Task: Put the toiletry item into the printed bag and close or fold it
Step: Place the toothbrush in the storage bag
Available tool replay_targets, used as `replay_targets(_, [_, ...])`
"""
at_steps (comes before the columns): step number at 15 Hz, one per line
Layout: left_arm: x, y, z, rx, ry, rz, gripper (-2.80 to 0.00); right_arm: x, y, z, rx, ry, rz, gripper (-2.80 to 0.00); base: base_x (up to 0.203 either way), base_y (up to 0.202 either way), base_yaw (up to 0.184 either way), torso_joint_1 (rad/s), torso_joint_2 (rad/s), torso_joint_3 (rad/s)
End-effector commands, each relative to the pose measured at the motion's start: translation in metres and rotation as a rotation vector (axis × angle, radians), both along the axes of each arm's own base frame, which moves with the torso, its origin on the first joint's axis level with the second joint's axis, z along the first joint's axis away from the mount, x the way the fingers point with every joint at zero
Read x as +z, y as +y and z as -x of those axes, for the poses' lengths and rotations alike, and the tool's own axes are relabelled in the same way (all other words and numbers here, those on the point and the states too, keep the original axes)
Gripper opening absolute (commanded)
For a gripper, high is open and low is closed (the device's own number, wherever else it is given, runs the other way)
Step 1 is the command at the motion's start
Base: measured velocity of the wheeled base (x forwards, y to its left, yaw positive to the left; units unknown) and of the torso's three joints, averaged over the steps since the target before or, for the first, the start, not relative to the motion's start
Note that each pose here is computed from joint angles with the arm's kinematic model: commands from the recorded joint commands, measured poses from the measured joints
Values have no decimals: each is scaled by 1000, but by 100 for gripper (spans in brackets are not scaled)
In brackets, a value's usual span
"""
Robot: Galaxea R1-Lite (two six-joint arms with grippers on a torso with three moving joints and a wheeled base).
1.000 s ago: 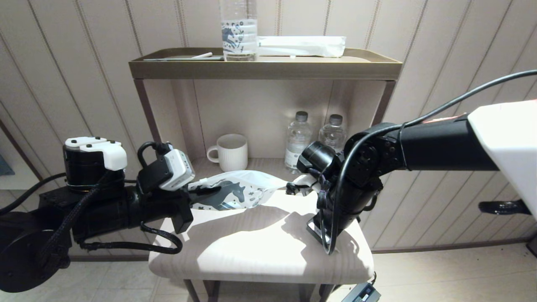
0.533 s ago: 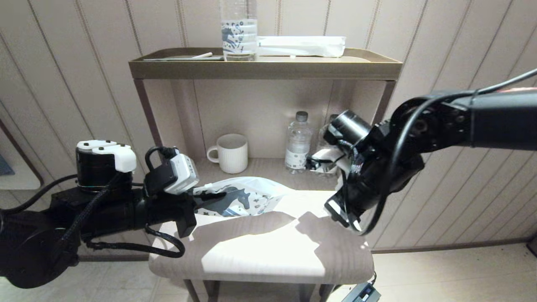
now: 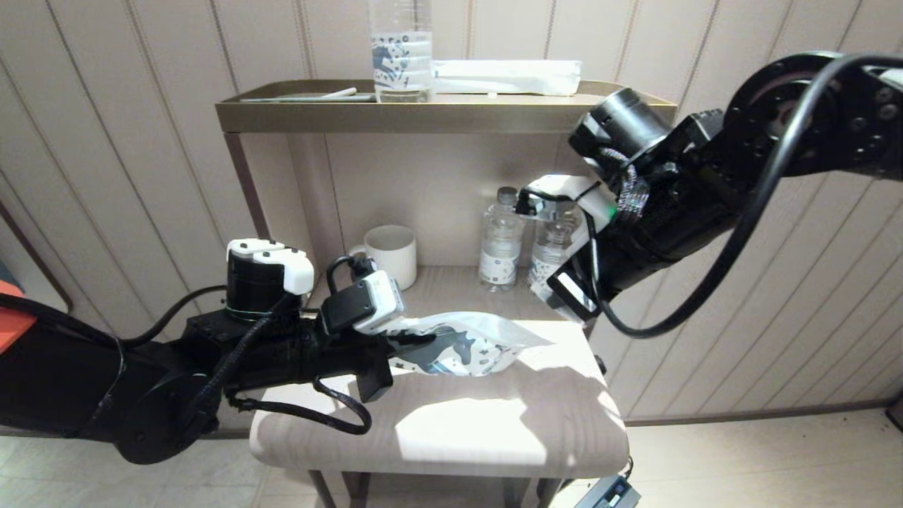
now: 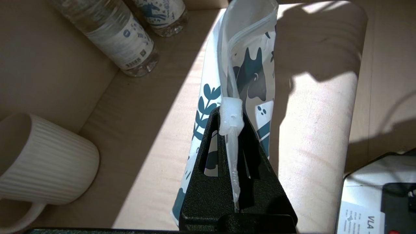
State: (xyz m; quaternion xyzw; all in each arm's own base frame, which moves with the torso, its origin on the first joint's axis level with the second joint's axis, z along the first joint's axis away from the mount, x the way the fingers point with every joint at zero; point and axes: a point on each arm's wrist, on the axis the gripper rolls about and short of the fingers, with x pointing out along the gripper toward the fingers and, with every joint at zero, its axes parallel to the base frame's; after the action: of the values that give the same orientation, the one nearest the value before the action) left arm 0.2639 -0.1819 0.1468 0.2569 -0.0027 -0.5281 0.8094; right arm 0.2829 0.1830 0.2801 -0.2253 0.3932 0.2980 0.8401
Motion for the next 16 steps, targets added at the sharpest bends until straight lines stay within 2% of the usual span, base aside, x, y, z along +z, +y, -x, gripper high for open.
replay_targets(1, [-4, -2, -1, -7, 7, -7, -280, -13, 18, -4, 44, 31, 14, -280, 0, 0, 0, 0, 0, 0])
replay_targets(10, [-3, 1, 0, -1, 5, -4, -280, -7, 36, 18, 145, 45, -12, -280, 0, 0, 0, 0, 0, 0])
replay_targets(12, [-3, 1, 0, -2, 6, -4, -280, -11, 41, 19, 172, 49, -6, -280, 0, 0, 0, 0, 0, 0])
replay_targets(14, [-1, 0, 0, -4, 1, 0, -280, -20, 49, 14, 211, 93, -30, -280, 0, 0, 0, 0, 0, 0])
replay_targets(16, [0, 1, 0, -4, -4, 3, -280, -29, 52, 8, 211, 112, -21, -280, 0, 0, 0, 0, 0, 0])
